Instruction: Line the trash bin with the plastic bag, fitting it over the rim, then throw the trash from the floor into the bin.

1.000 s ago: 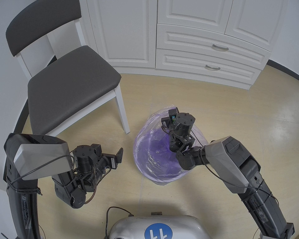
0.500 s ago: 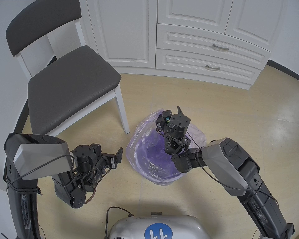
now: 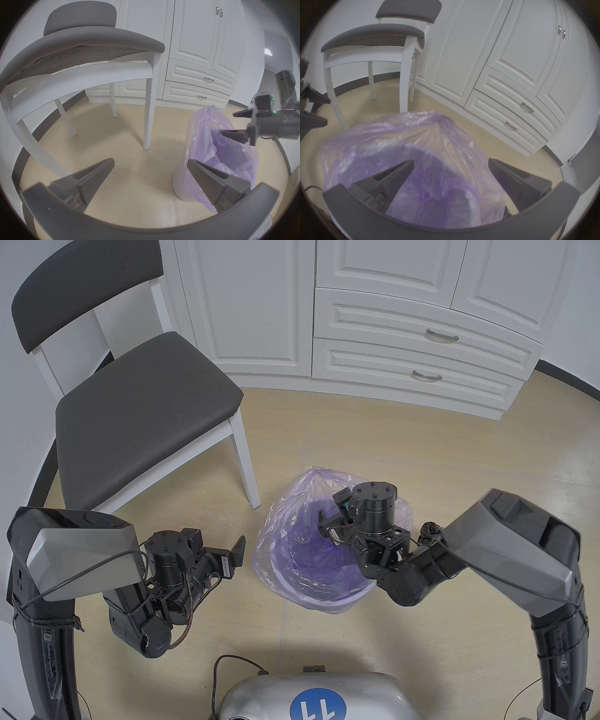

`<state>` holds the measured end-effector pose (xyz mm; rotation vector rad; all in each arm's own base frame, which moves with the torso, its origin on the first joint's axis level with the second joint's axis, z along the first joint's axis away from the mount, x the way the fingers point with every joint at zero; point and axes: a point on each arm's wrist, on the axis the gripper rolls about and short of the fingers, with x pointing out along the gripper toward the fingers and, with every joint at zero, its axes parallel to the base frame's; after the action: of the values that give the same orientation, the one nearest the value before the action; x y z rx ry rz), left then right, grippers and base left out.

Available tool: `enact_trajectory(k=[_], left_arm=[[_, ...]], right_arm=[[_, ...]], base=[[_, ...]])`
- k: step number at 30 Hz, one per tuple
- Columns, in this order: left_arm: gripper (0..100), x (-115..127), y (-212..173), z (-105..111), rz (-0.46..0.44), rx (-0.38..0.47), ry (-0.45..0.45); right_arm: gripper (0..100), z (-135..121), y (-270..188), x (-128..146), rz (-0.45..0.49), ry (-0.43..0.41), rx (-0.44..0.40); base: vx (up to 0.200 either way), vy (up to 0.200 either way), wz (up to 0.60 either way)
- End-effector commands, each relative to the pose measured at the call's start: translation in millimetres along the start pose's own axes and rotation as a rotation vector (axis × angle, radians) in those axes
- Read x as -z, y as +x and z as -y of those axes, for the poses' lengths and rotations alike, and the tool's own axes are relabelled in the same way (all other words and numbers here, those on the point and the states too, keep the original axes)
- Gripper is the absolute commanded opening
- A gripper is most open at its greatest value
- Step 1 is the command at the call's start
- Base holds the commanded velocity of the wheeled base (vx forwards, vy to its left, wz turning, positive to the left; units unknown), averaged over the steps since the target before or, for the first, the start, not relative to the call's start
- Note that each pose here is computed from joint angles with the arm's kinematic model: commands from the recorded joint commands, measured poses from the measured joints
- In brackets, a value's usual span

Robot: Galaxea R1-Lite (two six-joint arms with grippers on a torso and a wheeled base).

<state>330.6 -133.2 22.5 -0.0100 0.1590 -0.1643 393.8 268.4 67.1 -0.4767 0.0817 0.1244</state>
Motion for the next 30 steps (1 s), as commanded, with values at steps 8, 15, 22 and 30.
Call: enact_trajectory(k=[8, 15, 22, 30], left_arm=[[100, -5.4, -3.7, 9.6, 0.016, 0.028, -0.03], [100, -41.1, -11.6, 45.6, 0.086, 0.126, -0.06], [100, -59.7, 6.5, 78.3, -0.013, 0.176, -0.033], [100, -39.5, 32.4, 65.3, -0.076, 0.108, -0.018]], right_arm=[[100, 52.7, -90.3, 15.7, -0.082, 0.417, -0.04], [100, 61.1, -70.0, 27.1, -0.107, 0.638, 0.046], [100, 60.1, -36.9, 37.9, -0.098, 0.693, 0.094], [100, 84.4, -9.4, 34.0, -0.213, 0.782, 0.17]], base=[[0.0, 0.0, 0.0], [0.0, 0.0, 0.0], [0.0, 0.0, 0.0], [0.0, 0.0, 0.0]])
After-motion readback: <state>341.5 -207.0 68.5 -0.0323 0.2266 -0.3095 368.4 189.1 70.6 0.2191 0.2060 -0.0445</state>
